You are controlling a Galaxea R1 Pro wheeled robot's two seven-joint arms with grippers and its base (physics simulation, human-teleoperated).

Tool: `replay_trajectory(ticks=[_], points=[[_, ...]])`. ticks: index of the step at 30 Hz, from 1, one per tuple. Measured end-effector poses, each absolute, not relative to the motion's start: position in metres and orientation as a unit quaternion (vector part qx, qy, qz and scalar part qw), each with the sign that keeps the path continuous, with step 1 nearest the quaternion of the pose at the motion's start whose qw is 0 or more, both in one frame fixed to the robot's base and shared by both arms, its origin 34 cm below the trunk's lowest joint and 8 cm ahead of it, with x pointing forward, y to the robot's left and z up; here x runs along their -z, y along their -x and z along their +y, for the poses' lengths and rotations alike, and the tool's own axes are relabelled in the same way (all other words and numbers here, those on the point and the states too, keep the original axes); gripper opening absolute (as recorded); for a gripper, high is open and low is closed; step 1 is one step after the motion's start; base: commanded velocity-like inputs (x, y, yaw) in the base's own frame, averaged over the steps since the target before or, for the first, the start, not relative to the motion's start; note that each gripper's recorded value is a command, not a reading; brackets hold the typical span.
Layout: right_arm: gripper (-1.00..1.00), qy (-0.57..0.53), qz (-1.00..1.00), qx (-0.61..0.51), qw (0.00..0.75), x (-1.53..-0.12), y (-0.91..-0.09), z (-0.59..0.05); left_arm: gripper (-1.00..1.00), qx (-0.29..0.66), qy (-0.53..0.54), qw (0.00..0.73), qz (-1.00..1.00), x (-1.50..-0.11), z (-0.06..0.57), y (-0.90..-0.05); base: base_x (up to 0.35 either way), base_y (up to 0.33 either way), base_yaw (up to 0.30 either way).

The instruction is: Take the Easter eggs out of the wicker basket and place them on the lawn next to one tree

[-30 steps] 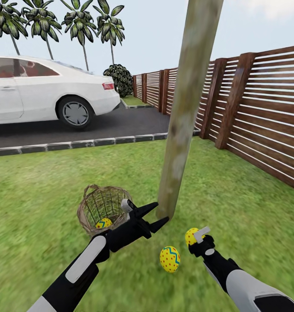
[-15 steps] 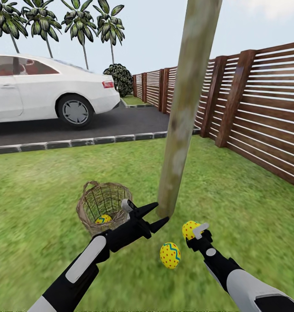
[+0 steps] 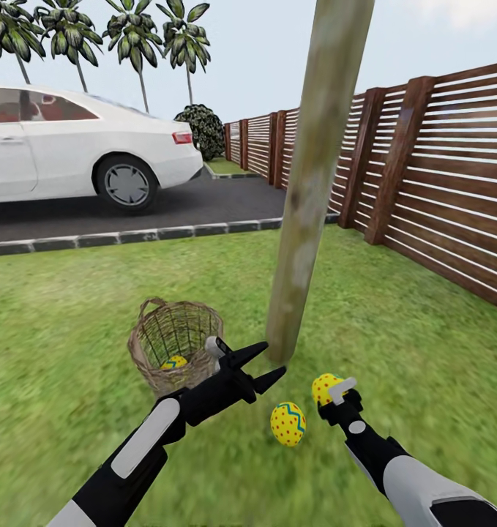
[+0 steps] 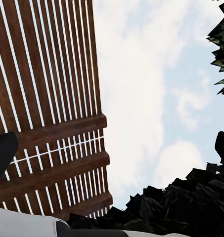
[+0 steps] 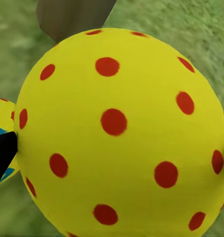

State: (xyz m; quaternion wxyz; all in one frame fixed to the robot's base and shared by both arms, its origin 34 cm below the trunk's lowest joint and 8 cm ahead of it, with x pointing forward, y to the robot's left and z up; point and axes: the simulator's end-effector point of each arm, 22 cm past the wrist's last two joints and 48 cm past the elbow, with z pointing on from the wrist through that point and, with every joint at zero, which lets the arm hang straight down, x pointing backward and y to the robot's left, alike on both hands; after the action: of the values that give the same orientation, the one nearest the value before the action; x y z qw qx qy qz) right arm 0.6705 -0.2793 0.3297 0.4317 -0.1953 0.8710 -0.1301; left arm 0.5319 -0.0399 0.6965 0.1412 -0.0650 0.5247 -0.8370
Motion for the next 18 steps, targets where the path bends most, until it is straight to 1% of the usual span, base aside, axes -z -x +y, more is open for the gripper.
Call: replay_trajectory(ticks=[18], points=[[-1.0, 0.2, 0.882, 0.125, 0.409, -0.297, -0.66, -0.278, 1.0, 0.838, 0.087, 0.127, 0.524, -0.674, -0.043, -0.541, 0.0, 0.0, 0.0]])
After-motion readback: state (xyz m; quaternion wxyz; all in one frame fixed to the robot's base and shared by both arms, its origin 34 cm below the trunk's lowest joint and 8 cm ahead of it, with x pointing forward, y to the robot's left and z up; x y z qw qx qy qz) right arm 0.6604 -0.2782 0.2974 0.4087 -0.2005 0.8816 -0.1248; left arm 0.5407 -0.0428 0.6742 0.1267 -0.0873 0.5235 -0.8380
